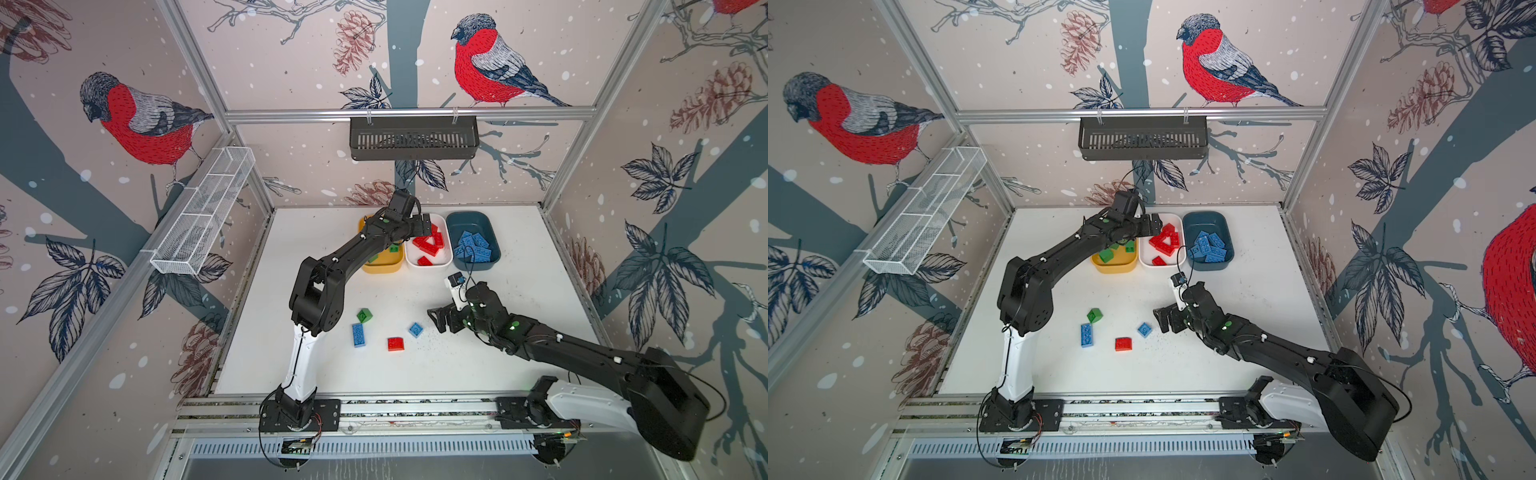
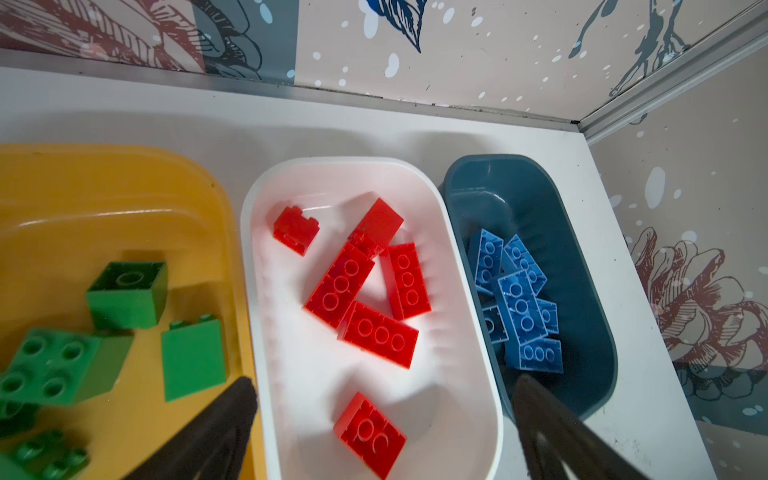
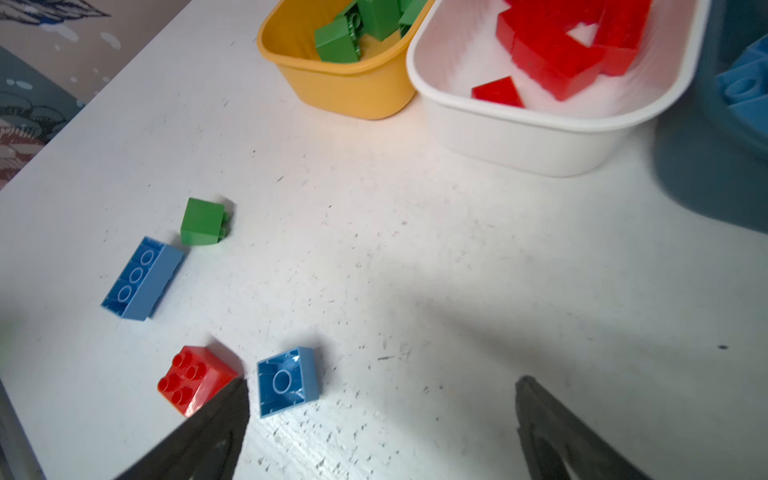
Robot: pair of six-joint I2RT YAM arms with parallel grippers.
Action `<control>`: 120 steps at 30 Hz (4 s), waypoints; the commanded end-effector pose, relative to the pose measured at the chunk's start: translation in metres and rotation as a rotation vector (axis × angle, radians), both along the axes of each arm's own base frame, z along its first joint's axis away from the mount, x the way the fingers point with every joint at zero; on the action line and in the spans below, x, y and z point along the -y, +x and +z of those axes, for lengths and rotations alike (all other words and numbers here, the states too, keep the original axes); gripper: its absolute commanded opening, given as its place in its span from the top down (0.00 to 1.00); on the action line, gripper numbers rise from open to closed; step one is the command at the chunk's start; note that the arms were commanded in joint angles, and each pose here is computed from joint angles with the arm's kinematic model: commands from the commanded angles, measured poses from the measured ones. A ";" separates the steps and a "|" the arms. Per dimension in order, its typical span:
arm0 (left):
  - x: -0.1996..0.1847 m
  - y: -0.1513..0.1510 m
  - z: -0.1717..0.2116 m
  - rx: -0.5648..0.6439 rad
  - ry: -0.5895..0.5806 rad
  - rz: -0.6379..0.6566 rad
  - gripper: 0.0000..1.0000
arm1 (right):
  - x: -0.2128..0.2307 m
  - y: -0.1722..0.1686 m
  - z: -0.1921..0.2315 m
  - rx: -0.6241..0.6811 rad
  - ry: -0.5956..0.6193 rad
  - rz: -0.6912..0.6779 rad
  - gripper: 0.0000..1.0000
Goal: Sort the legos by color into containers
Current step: 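Lower the right gripper onto a small blue brick and close, then drop the small blue brick into the teal tub while the left gripper lowers, then close the left gripper on a long blue brick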
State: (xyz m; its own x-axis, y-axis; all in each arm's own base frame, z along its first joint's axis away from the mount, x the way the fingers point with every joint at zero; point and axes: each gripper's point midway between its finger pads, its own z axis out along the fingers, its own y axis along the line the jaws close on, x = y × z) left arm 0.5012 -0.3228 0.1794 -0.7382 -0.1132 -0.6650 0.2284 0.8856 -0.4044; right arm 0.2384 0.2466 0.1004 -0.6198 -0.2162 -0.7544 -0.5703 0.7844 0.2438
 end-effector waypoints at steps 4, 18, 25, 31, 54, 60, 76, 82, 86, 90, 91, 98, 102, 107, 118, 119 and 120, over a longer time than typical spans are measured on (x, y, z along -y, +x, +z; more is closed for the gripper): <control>-0.026 -0.006 0.029 0.124 -0.047 0.066 0.03 | -0.024 -0.027 -0.028 -0.086 -0.066 0.130 0.02; -0.082 -0.020 0.025 0.106 -0.065 0.195 0.03 | -0.065 -0.039 -0.063 -0.017 -0.310 0.259 0.21; -0.088 -0.022 0.019 0.090 -0.069 0.214 0.03 | -0.069 -0.035 -0.071 -0.006 -0.360 0.246 0.35; -0.091 -0.022 0.015 0.073 -0.070 0.225 0.03 | -0.066 -0.033 -0.078 -0.010 -0.392 0.234 0.45; -0.103 -0.025 0.012 0.051 -0.057 0.257 0.03 | -0.021 0.013 -0.036 0.083 -0.325 -0.020 0.76; -0.103 -0.027 0.009 0.040 -0.065 0.256 0.03 | 0.028 0.065 0.013 0.144 -0.134 -0.243 0.76; -0.121 -0.051 0.001 0.002 -0.037 0.294 0.03 | 0.145 0.179 0.058 0.180 0.004 -0.524 0.75; -0.142 -0.079 -0.019 -0.052 0.004 0.346 0.03 | 0.151 0.224 0.038 0.131 -0.080 -0.520 0.74; -0.159 -0.100 -0.033 -0.102 0.042 0.387 0.03 | 0.138 0.254 0.025 0.091 -0.082 -0.481 0.73; -0.171 -0.123 -0.048 -0.150 0.070 0.408 0.03 | 0.128 0.279 0.013 0.054 -0.071 -0.469 0.70; -0.174 -0.128 -0.051 -0.161 0.075 0.411 0.03 | 0.126 0.286 0.012 0.047 -0.067 -0.467 0.70; -0.192 -0.162 -0.077 -0.247 0.137 0.432 0.03 | 0.110 0.311 0.008 0.014 -0.016 -0.457 0.51; -0.199 -0.176 -0.084 -0.275 0.158 0.435 0.03 | 0.103 0.315 0.014 0.016 0.019 -0.440 0.43; -0.202 -0.191 -0.092 -0.311 0.161 0.427 0.03 | 0.094 0.308 0.024 0.028 0.036 -0.420 0.34; -0.207 -0.236 -0.106 -0.400 0.215 0.384 0.03 | 0.079 0.272 0.065 0.090 0.069 -0.427 0.00; -0.206 -0.243 -0.108 -0.408 0.224 0.377 0.03 | 0.079 0.267 0.070 0.100 0.071 -0.436 0.01; -0.205 -0.250 -0.111 -0.417 0.235 0.369 0.04 | 0.079 0.262 0.075 0.113 0.077 -0.443 0.00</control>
State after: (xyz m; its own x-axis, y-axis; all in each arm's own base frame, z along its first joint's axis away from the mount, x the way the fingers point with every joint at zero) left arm 0.2719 -0.1225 0.0765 -0.8599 -0.3090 -0.4063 -0.2353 0.9463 -0.2217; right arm 0.5035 0.1713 0.1581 -0.5992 0.0703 -0.7975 -0.2423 0.9335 0.2643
